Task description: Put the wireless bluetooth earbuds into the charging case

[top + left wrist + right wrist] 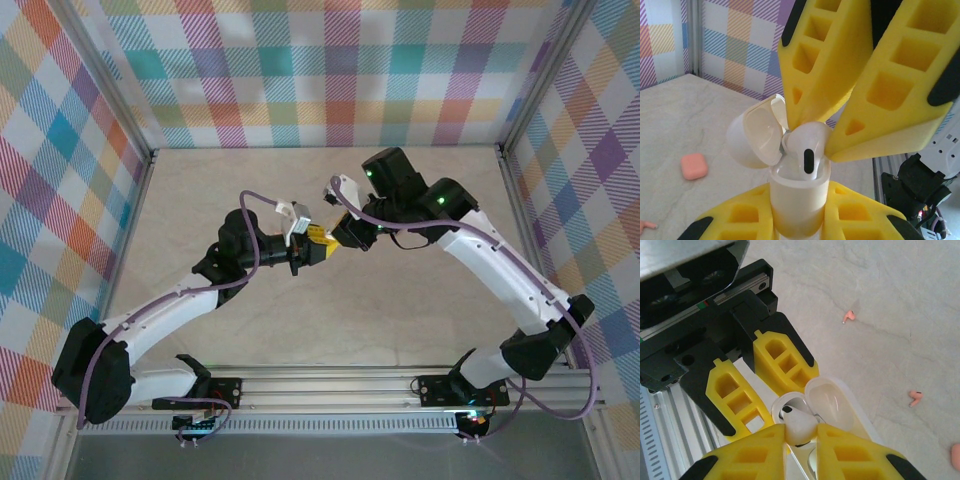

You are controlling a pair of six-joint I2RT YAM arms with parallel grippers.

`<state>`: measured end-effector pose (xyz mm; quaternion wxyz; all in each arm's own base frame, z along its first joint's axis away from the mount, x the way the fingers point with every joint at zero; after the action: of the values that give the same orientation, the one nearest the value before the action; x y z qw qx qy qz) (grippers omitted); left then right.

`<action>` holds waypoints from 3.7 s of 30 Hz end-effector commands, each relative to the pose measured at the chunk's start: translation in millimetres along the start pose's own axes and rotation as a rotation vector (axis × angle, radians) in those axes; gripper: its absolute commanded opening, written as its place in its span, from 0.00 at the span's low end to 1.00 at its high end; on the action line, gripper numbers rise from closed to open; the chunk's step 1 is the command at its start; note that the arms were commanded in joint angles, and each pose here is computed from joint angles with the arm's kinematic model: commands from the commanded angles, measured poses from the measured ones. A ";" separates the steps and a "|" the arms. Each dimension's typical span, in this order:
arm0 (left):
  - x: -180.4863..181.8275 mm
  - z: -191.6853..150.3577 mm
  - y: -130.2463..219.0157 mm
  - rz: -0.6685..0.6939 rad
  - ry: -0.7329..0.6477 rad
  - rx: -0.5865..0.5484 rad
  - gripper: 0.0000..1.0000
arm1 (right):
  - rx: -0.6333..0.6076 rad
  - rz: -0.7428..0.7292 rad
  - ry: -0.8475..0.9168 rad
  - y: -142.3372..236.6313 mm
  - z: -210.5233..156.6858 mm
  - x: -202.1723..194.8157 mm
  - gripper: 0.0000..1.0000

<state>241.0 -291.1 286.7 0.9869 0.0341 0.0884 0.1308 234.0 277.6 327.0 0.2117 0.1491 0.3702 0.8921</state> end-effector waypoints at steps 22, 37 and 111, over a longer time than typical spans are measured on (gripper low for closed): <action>-1.6 20.1 -4.9 -0.021 -0.046 -0.048 0.00 | -0.011 0.054 -0.074 13.3 17.8 10.8 0.29; -4.1 23.3 -2.9 -0.028 -0.048 -0.057 0.00 | 0.025 0.063 -0.080 11.3 7.5 10.1 0.18; -2.9 11.8 3.9 0.002 -0.180 -0.092 0.00 | -0.268 0.229 -0.554 44.4 31.3 -51.9 0.48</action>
<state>243.5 -289.7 276.3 0.9902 0.0189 0.0229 0.1365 275.3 243.4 367.0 0.2519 0.3587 0.2133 0.8731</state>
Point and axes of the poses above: each hand's point on the last joint's axis, 136 mm out from that joint toward the fingers, its own y axis back along the fingers, its own x axis along the line the jaws close on, z = x × y, the point moved 2 cm from there along y, back along the fingers, and after that the axes turned 4 degrees about -y, right-handed, at the moved point
